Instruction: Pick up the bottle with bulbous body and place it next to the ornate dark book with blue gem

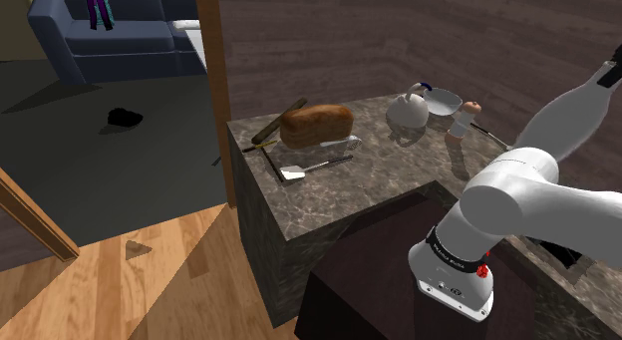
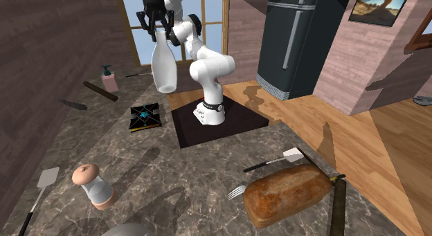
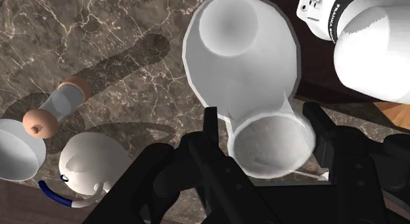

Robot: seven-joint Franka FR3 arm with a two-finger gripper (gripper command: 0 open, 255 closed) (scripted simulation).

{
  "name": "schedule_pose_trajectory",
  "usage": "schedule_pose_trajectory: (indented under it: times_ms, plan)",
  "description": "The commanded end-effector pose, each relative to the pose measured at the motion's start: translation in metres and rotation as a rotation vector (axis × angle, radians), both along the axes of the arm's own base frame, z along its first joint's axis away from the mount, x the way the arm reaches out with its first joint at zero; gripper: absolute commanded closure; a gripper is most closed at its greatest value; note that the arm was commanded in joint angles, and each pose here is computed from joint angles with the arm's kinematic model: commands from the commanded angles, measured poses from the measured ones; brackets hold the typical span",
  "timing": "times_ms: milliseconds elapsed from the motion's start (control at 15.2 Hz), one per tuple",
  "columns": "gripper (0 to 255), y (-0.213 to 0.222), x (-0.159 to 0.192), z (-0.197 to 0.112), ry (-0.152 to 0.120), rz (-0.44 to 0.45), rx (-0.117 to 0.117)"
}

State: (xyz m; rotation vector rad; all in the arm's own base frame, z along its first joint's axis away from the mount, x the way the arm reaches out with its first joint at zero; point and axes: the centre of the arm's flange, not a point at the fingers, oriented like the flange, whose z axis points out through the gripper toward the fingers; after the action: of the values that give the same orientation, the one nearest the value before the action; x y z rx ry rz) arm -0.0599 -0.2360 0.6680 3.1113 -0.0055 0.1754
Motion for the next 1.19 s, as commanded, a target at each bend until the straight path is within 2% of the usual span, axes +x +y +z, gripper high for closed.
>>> schedule_pose_trajectory:
  times_ms: [0,1122]
  plan:
    - [255,-0.007,-0.025,-0.009,0.002,0.000,-0.001]
    - [255,-0.081,-0.229,-0.068,0.002,0.000,-0.001]
